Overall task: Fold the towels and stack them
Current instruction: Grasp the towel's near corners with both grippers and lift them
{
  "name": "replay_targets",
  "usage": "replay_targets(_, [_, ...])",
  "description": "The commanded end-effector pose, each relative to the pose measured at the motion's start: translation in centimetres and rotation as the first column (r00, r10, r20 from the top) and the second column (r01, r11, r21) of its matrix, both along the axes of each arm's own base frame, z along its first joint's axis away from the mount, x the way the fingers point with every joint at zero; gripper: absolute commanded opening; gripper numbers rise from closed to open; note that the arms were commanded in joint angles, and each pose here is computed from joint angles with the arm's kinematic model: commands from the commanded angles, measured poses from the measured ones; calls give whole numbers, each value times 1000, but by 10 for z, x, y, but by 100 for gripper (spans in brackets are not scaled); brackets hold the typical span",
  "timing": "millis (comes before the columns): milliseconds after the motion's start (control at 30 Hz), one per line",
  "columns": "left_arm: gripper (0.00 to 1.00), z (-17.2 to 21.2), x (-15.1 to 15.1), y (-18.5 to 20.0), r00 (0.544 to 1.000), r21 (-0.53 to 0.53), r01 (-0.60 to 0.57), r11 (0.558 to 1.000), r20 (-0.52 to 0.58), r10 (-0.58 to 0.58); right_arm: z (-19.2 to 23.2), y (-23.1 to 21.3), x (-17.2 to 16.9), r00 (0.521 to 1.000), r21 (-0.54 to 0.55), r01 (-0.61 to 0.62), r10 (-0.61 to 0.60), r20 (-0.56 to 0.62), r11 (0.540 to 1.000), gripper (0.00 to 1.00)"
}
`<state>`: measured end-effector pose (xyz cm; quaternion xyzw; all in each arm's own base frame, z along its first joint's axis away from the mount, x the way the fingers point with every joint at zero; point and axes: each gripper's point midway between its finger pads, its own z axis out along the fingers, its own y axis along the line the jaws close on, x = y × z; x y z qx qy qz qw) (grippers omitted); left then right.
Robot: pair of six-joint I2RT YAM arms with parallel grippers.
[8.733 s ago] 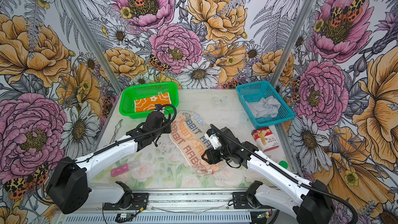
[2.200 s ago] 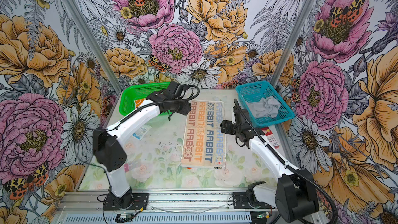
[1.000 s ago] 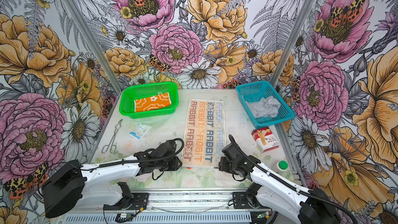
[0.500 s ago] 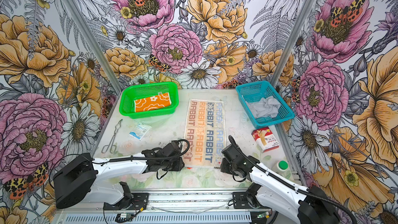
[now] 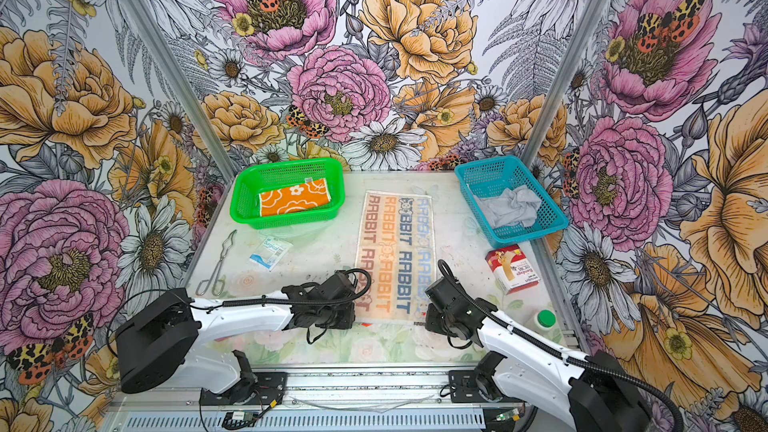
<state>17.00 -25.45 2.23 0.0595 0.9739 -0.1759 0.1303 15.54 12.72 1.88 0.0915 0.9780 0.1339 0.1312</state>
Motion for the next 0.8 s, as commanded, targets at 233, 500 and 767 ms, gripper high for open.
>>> replay_targets(233, [0, 2, 0, -1, 999, 34, 20, 999, 27, -20, 0, 11, 3, 999, -1, -38, 38, -2, 999, 0])
replay_targets(500, [0, 13, -13, 9, 999, 6, 8, 1000, 41, -8, 13, 19, -7, 998, 73, -57, 56, 14, 996, 0])
replay_targets(767, [0, 37, -51, 32, 999, -49, -5, 999, 35, 7, 40, 23, -32, 994, 93, -106, 104, 23, 990, 0])
